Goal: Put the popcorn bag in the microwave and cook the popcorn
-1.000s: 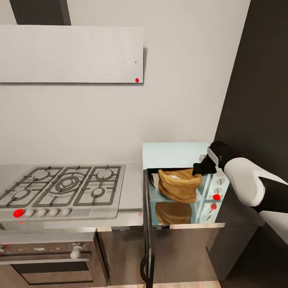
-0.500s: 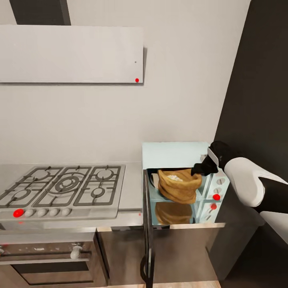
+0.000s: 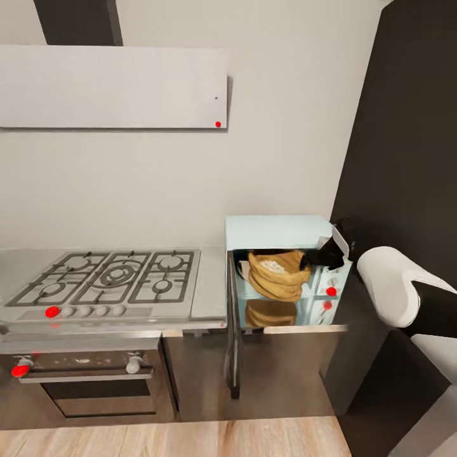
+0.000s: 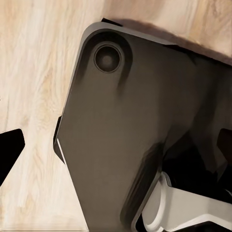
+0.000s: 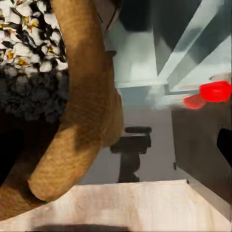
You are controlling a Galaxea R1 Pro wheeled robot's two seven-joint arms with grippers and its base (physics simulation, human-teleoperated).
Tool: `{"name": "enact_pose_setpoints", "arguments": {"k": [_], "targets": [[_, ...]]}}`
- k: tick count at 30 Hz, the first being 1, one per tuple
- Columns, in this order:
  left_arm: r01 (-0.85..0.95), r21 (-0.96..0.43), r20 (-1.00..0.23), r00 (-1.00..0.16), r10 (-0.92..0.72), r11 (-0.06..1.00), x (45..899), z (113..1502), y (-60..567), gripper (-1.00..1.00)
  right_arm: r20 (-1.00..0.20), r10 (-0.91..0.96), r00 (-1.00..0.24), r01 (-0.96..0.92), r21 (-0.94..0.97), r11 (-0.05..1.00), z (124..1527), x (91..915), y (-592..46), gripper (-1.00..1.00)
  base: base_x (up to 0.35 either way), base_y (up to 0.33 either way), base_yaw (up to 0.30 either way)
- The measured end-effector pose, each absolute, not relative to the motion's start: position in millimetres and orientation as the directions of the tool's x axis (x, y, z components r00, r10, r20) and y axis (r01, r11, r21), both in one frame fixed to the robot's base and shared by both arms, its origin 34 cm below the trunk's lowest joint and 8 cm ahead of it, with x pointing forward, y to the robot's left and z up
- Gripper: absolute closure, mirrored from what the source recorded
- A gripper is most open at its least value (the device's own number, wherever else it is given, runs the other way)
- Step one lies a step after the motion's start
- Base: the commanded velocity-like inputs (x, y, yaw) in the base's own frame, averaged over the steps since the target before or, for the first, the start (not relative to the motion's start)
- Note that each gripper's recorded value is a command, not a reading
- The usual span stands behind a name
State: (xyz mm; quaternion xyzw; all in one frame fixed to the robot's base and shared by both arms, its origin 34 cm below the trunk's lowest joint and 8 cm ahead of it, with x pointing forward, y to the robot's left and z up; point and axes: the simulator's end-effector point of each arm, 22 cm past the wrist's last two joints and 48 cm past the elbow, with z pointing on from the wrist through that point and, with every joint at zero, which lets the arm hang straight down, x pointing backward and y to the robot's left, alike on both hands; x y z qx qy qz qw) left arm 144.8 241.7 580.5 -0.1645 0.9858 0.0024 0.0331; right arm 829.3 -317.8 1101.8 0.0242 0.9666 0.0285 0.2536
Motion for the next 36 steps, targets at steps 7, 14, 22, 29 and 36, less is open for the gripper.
{"name": "enact_pose_setpoints", "arguments": {"k": [7,14,22,29,36], "targets": [[-0.325,-0.006,-0.066,-0.944,-0.324,0.946,145,580,242,-1.00,-0.703,0.097,-0.704,0.012,0.125,0.992,1208,865,-326,-1.00,-0.346,0.000,0.000],[-0.326,-0.006,-0.066,-0.943,-0.325,0.945,145,580,242,-1.00,-0.679,0.089,-0.728,-0.007,0.137,0.991,1186,860,-320,-1.00,-0.346,0.000,0.000],[-0.325,-0.006,-0.066,-0.944,-0.325,0.946,145,581,242,-1.00,-0.578,0.071,-0.813,0.004,0.116,0.993,1065,822,-327,-1.00,-0.271,0.000,0.000],[-0.327,-0.005,-0.067,-0.943,-0.326,0.945,145,581,243,-1.00,-0.667,-0.008,-0.745,-0.086,0.085,0.993,1008,819,-310,-1.00,-0.010,0.000,0.000],[-0.331,-0.004,-0.067,-0.941,-0.330,0.944,145,581,243,-1.00,-0.817,0.057,-0.574,-0.234,0.230,0.945,1039,847,-180,-1.00,0.000,0.000,0.000]]}}
